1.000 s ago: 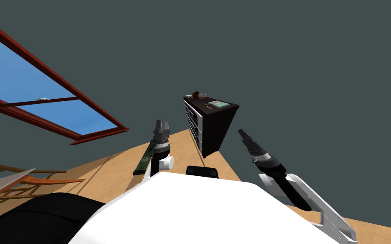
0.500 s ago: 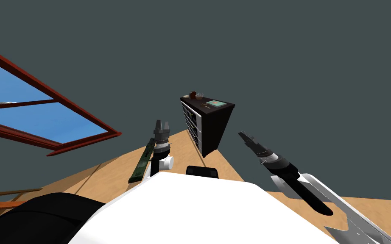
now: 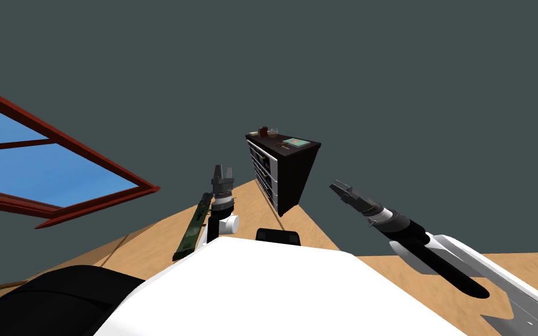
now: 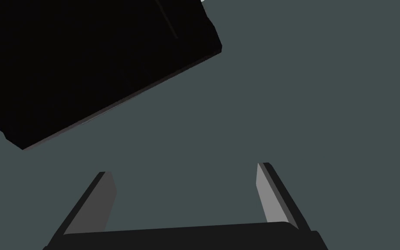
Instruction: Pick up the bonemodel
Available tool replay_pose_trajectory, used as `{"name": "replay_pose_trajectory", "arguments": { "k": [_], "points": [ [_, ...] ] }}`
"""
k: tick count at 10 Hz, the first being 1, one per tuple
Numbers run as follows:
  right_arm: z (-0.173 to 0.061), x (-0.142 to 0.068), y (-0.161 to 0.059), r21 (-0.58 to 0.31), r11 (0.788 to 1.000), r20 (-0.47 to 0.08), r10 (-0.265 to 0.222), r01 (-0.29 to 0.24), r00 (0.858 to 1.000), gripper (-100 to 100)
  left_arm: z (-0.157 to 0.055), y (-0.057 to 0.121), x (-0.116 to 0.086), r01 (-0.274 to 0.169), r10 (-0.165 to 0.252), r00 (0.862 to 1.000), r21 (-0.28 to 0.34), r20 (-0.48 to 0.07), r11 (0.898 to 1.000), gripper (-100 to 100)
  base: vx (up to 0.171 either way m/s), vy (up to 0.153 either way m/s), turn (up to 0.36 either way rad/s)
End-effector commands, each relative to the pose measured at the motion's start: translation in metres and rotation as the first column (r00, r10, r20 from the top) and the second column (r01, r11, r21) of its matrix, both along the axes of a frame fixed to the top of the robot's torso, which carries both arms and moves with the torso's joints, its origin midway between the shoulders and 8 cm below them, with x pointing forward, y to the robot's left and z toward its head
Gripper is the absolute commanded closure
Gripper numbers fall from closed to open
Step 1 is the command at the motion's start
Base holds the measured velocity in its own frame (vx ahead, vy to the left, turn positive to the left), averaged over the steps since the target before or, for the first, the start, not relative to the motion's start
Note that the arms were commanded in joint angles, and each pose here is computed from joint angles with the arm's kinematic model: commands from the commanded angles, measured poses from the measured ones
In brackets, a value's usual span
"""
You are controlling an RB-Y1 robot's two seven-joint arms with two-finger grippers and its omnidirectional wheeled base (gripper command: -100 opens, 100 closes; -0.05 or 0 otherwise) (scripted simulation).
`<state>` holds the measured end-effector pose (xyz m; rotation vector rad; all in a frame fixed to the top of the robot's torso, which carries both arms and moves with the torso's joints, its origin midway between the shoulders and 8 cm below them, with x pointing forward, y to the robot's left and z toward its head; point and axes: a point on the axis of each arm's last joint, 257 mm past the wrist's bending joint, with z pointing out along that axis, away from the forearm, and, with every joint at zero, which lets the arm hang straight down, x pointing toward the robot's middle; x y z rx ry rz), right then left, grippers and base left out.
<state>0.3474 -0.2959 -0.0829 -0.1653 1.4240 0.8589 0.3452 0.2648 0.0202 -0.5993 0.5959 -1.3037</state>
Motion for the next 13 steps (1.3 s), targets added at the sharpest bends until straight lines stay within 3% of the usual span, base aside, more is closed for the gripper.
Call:
{"name": "replay_pose_trajectory", "arguments": {
  "k": [1, 2, 4, 7, 9, 10, 12, 13],
  "points": [
    [-0.001, -0.001, -0.002, -0.062, 0.998, -0.005, 0.023, -0.023, 1.0, -100, 0.0, 0.0, 0.0, 0.0, 0.0, 1.0, 0.0, 0.0, 1.0, 0, 0.006, 0.065, -0.1],
    [-0.004, -0.001, -0.013, -0.129, 0.991, -0.003, 0.026, -0.026, 1.0, -100, 0.0, 0.0, 0.0, 0.0, 0.0, 1.0, 0.0, 0.0, 1.0, 0, -0.001, 0.103, -0.112],
    [-0.004, 0.0, -0.011, -0.165, 0.985, -0.013, 0.048, -0.05, 0.999, -100, 0.0, 0.0, 0.0, 0.0, 0.0, 1.0, 0.0, 0.0, 1.0, 0, -0.007, 0.061, -0.044],
    [-0.006, 0.001, -0.034, -0.329, 0.941, -0.023, 0.075, -0.078, 0.997, -100, 0.0, 0.0, 0.0, 0.0, 0.0, 1.0, 0.0, 0.0, 1.0, 0, 0.01, 0.068, -0.105],
    [-0.004, 0.002, -0.032, -0.365, 0.925, -0.036, 0.098, -0.105, 0.995, -100, 0.0, 0.0, 0.0, 0.0, 0.0, 1.0, 0.0, 0.0, 1.0, 0, 0.013, 0.063, -0.035],
    [-0.004, 0.003, -0.045, -0.431, 0.896, -0.04, 0.103, -0.11, 0.994, -100, 0.0, 0.0, 0.0, 0.0, 0.0, 1.0, 0.0, 0.0, 1.0, 0, 0.027, 0.083, -0.092],
    [-0.003, 0.005, -0.043, -0.459, 0.878, -0.051, 0.122, -0.132, 0.991, -100, 0.0, 0.0, 0.0, 0.0, 0.0, 1.0, 0.0, 0.0, 1.0, 0, 0.011, 0.06, -0.036],
    [-0.001, 0.006, -0.056, -0.524, 0.84, -0.058, 0.128, -0.14, 0.99, -100, 0.0, 0.0, 0.0, 0.0, 0.0, 1.0, 0.0, 0.0, 1.0, 0, 0.011, 0.074, -0.071]
  ]
}}
